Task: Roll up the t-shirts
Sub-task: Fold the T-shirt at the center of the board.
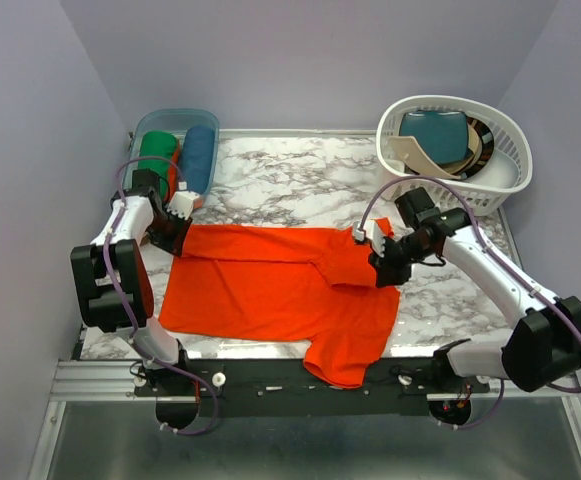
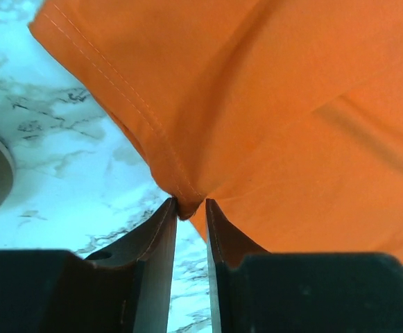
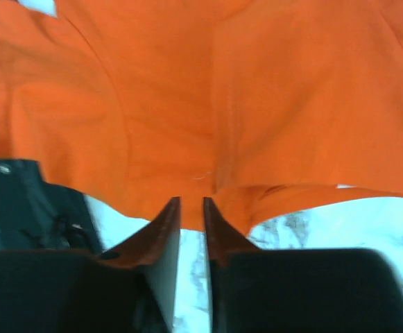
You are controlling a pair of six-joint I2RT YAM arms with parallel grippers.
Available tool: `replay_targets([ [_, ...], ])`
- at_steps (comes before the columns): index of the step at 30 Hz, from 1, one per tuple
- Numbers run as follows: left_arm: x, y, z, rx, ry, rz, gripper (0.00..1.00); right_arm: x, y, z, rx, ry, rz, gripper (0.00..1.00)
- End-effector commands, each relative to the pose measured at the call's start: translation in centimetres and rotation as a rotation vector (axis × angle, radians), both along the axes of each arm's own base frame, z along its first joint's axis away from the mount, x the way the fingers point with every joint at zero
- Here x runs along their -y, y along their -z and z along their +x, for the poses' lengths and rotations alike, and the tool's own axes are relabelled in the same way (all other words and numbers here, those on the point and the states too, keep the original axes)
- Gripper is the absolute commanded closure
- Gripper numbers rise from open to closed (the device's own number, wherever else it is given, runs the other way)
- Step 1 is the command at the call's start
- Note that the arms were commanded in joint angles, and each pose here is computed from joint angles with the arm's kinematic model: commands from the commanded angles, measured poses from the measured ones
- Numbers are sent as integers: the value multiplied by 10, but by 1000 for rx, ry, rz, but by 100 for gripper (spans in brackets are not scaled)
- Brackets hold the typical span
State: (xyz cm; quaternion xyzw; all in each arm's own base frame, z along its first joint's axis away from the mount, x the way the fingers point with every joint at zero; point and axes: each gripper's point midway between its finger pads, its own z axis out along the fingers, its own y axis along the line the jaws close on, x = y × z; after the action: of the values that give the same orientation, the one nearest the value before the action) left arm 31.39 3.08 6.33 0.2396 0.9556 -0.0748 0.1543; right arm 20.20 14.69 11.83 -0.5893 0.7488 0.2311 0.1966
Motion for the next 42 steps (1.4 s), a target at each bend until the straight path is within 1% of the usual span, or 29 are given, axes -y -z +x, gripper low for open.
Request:
replay_targets([
  [1, -4, -14, 5, 67, -7, 33, 66, -24, -30, 11, -125, 146, 82, 67],
  [3, -5, -25, 15, 96, -6, 36, 66, -31, -43, 29, -107, 180, 113, 67],
  [4, -6, -30, 18, 110, -5, 39, 66, -36, -58, 43, -72, 189, 142, 67],
  [5, -7, -35, 22, 128, 0, 45, 66, -35, -58, 55, -96, 229, 153, 67],
  [7, -14, -46, 32, 175, 14, 87, 66, -34, -68, 81, -59, 281, 179, 66],
  [8, -18, -49, 34, 183, 10, 104, 66, -24, -59, 95, -61, 351, 145, 66],
  [9, -21, -53, 38, 200, 10, 120, 66, -20, -56, 111, -19, 381, 131, 66],
  [10, -25, -53, 38, 197, 13, 142, 67, -16, -52, 120, -2, 398, 111, 66],
  [12, -25, -50, 35, 183, 22, 145, 67, -5, -39, 140, 42, 423, 63, 66],
  [13, -23, -47, 34, 176, 22, 136, 67, -3, -33, 146, 60, 426, 45, 66],
  [14, -16, -45, 31, 169, 21, 99, 67, 4, -23, 157, 93, 444, 7, 66],
  [17, -2, -31, 23, 138, 19, 56, 67, 15, 7, 169, 81, 463, -90, 66],
  [20, 9, -16, 23, 135, 0, 45, 67, 21, 27, 186, 100, 475, -140, 66],
  [23, 9, -4, 23, 139, -12, 65, 65, 26, 41, 194, 98, 481, -186, 66],
  [26, 7, 12, 13, 109, 19, 83, 62, 31, 52, 196, 85, 466, -222, 65],
  [32, -3, 35, -8, 62, 88, 150, 62, 40, 73, 195, 62, 445, -295, 65],
  [33, -5, 38, -9, 67, 99, 164, 63, 41, 77, 194, 53, 445, -305, 64],
  [35, -8, 38, -9, 77, 118, 185, 68, 42, 80, 194, 45, 446, -314, 65],
  [40, -12, 28, -1, 142, 209, 223, 75, 44, 88, 190, 19, 431, -336, 64],
  [42, -12, 21, 2, 153, 223, 224, 76, 46, 91, 188, 12, 426, -347, 64],
])
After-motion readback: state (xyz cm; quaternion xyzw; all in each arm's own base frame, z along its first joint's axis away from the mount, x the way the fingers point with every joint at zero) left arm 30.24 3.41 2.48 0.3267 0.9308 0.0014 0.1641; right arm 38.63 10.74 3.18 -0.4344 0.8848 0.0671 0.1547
